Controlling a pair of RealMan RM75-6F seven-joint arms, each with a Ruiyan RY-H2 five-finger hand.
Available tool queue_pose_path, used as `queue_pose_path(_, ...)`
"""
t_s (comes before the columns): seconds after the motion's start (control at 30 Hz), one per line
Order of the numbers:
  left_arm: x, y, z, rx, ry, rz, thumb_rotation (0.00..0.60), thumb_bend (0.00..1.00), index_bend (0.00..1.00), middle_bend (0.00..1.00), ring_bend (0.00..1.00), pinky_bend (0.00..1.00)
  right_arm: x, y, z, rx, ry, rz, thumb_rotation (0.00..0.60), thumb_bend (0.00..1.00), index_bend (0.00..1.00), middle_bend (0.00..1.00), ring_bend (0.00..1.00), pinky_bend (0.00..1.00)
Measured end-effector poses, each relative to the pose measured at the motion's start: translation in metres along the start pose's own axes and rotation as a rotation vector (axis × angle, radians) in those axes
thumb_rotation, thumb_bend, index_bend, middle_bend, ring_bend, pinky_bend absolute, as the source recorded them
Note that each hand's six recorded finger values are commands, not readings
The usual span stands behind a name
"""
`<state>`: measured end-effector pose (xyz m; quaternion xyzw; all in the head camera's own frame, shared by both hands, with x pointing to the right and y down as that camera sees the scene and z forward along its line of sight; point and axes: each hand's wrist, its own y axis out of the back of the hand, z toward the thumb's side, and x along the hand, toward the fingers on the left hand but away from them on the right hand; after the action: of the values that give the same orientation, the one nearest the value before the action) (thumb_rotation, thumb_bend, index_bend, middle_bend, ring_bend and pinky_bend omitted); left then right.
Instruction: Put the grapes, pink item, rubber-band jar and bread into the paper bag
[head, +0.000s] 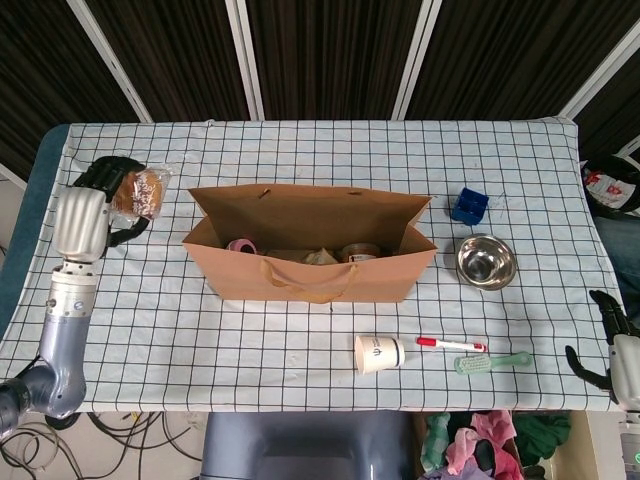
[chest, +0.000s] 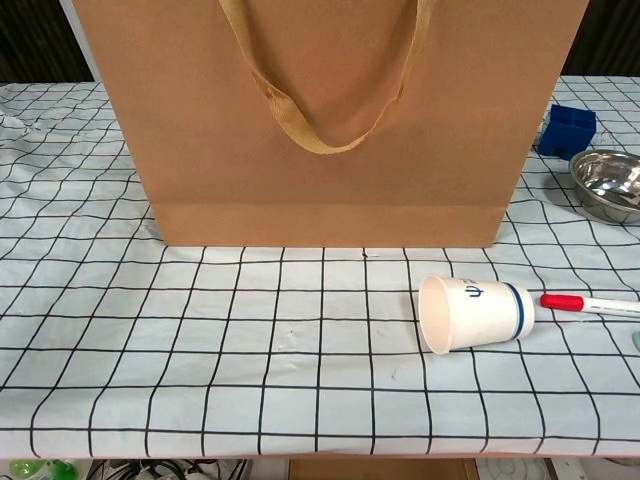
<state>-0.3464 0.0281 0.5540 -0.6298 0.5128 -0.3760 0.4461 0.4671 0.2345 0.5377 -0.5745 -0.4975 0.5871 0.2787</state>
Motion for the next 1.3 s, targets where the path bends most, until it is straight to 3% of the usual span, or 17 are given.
queue_pose_path(0.27,-0.015,0.041,0.023,-0.15,-0.089,0.179,0.6,0.36,0.47,0.33,0.18,0.38,0.0,0.001,0.0,-0.005,0.001,-0.002,0.6,0.31,0.11,0.09,0.2,0.33)
queue_pose_path(0.4,-0.016,0.047,0.043,-0.215,-0.125,0.179,0.6,0.36,0.47,0.33,0.18,0.37,0.0,0.001,0.001,-0.004,0.002,-0.002,0.6,0.31,0.11,0.09,0.2,0.33)
queue_pose_path(0.53,-0.016,0.047,0.075,-0.249,-0.201,0.139,0.6,0.36,0.47,0.33,0.18,0.37,0.0,0.001,0.0,-0.004,-0.001,-0.003,0.6,0.31,0.11,0.09,0.2,0.33)
queue_pose_path(0.7,-0.008,0.037,0.115,-0.192,-0.295,0.077,0.6,0.35,0.47,0.32,0.18,0.36,0.0,0.001,0.0,-0.004,-0.001,-0.002,0.6,0.31,0.11,0.09,0.2,0.33)
queue_pose_path(0.97,0.013,0.009,0.159,-0.163,-0.304,-0.028,0.6,0.33,0.45,0.29,0.15,0.32,0.0,0.001,-0.001,-0.004,-0.003,-0.001,0.6,0.31,0.11,0.09,0.2,0.33)
queue_pose_path(1.03,0.016,0.002,0.164,-0.158,-0.292,-0.056,0.6,0.31,0.41,0.25,0.11,0.28,0.0,0.001,-0.001,-0.003,-0.002,-0.003,0.6,0.31,0.11,0.09,0.2,0.33)
queue_pose_path(1.17,0.018,-0.011,0.174,-0.14,-0.271,-0.121,0.6,0.21,0.23,0.13,0.0,0.16,-0.001,0.002,-0.001,-0.007,-0.004,-0.005,0.6,0.31,0.11,0.09,0.2,0.33)
queue_pose_path(1.3,0.016,-0.019,0.173,-0.119,-0.251,-0.173,0.6,0.1,0.15,0.06,0.0,0.11,-0.001,0.002,-0.001,-0.007,-0.001,-0.005,0.6,0.31,0.11,0.09,0.2,0.33)
